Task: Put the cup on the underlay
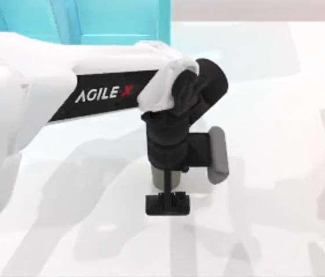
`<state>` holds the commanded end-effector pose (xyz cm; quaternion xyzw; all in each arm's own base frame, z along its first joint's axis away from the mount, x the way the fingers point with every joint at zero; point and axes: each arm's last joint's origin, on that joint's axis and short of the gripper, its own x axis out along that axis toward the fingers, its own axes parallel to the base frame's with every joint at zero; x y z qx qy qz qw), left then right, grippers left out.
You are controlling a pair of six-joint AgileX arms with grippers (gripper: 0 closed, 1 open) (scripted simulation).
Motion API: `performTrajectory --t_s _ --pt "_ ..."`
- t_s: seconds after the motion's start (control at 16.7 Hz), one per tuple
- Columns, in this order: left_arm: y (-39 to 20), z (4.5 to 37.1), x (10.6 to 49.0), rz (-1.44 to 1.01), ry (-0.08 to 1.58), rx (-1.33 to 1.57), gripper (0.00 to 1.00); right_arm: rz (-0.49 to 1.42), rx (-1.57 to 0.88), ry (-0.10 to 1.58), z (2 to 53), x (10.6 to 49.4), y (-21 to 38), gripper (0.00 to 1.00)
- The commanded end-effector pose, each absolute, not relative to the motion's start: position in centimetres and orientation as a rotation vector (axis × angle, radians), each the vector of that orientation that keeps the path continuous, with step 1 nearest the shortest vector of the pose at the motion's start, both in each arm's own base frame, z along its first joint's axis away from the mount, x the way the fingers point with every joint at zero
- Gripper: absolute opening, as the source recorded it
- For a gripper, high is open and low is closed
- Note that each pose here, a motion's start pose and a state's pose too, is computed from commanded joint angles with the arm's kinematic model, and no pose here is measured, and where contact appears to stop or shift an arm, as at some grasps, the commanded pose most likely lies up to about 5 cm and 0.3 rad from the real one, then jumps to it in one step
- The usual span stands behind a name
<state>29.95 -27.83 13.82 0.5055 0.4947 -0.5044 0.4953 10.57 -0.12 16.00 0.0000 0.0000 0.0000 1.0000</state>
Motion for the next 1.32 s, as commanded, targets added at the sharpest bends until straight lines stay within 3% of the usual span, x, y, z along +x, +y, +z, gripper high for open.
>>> performTrajectory --t_s 0.12,0.9,1.32 --pt "-27.83 13.82 29.95 -1.222 1.199 1.225 1.0 0.0 0.0 0.0 16.0 10.57 -0.12 1.0" --pt "-27.83 13.82 29.95 -1.222 1.199 1.225 0.02 0.0 0.0 0.0 16.0 10.57 -0.12 1.0" --pt "-27.83 13.82 29.95 -1.222 1.199 1.225 0.0 0.0 0.0 0.0 16.0 10.57 -0.12 1.0"
